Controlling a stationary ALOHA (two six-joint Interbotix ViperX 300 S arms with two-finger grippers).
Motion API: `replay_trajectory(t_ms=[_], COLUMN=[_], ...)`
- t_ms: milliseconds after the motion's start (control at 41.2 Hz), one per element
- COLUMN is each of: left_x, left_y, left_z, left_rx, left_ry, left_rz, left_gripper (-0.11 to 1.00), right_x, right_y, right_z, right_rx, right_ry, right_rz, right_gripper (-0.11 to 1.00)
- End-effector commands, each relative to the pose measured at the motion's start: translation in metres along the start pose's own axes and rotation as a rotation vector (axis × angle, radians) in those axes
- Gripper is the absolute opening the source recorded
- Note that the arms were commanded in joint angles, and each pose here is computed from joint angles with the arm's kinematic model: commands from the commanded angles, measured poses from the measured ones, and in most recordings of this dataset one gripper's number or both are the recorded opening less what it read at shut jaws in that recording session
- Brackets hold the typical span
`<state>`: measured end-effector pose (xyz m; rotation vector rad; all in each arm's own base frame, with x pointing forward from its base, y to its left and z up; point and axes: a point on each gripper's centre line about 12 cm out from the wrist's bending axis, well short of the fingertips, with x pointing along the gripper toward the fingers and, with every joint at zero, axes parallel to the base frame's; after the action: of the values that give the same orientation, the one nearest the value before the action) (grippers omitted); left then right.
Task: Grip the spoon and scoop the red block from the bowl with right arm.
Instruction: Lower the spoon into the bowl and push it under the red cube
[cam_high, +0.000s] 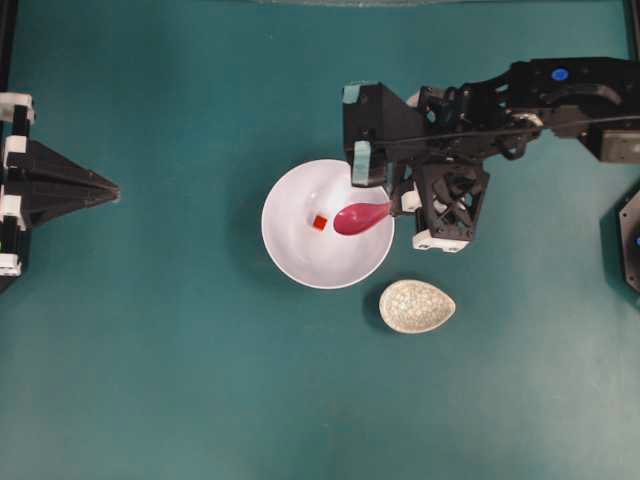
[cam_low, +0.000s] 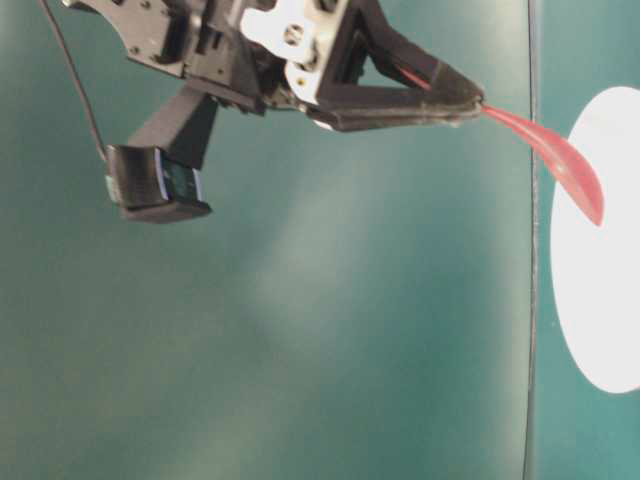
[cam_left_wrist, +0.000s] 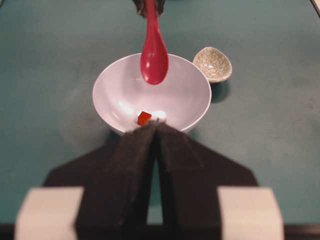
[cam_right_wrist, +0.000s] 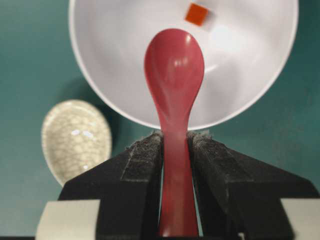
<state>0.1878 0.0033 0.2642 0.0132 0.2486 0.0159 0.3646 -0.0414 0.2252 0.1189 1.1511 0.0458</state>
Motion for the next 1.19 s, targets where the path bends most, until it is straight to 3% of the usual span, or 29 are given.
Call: replay_trajectory(t_ms=[0,194,461,1164], left_x=[0.000,0.000,0.000,0.000], left_y=[0.001,0.000,0.001,0.001], left_z=[0.009,0.008,0.009,0.009], left_rx=[0.004,0.004,0.004,0.008], left_ry=[-0.023,-0.021,-0.023,-0.024], left_rz=[0.004,0.002,0.004,0.004], left_gripper=[0.02,0.02,0.02,0.02], right_x=[-0.005,0.008,0.017,0.034], right_y=[-0.002,-0.005,-0.011,-0.012], right_z=[0.009,0.007,0.013,0.013], right_rx=[-0.009,-0.014,-0.034,-0.042], right_ry=[-0.025,0.006,-0.032,-0.001], right_rz=[-0.015,-0.022,-0.054,-0.050], right_gripper=[0.25,0.25,0.25,0.25])
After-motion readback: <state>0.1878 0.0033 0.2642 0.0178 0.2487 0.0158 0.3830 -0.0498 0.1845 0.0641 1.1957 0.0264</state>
